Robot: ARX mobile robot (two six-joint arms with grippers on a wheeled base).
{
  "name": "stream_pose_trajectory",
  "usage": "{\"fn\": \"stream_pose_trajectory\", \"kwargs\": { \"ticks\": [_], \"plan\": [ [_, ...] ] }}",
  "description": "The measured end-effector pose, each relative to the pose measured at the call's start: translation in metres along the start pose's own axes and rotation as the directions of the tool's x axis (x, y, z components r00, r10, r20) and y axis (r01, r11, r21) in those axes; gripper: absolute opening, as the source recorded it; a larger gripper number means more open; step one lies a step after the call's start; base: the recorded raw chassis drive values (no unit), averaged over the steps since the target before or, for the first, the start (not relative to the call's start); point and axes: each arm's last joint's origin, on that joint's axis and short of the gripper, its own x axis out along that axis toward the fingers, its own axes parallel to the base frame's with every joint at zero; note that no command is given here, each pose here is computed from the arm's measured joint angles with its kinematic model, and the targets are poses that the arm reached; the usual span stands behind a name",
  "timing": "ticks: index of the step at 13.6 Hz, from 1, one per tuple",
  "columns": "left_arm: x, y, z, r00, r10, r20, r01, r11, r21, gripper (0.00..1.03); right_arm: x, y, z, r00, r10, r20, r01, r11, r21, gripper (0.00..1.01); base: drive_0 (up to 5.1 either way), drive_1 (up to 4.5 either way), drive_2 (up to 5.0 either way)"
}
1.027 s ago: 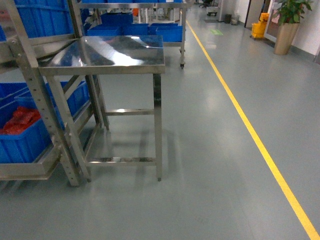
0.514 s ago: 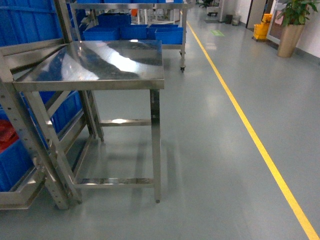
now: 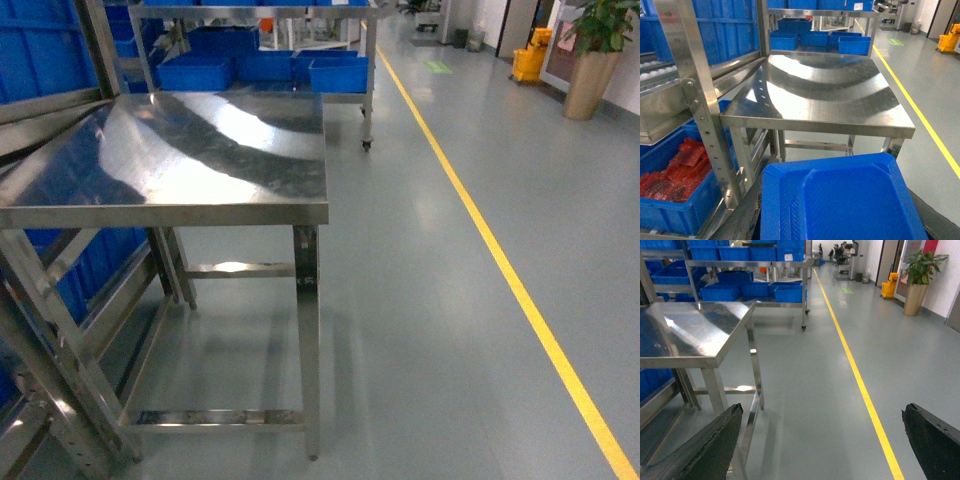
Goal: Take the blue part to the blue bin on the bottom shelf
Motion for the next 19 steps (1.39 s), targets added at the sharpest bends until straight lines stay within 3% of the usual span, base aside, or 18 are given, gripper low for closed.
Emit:
{"fn": "stream_pose_trajectory", "kwargs": {
  "ticks": [3, 19],
  "plan": [
    [0.0001, 0.0000, -0.0003, 1.000, 0.000, -0.002, 0.000, 1.0000, 0.001, 0.44, 0.0000, 0.0000, -0.0002, 1.000, 0.000, -0.002, 0.000, 1.0000, 0.000, 0.98, 0.0, 0.00, 0.0],
    [0.0000, 0.0000, -0.0001, 1.000, 0.000, 0.001, 0.000, 1.0000, 0.000, 0.44, 0.0000, 0.0000, -0.0006, 1.000, 0.000, -0.006, 0.000, 1.0000, 0.000, 0.98, -4.9, 2.48, 2.4]
  ]
}}
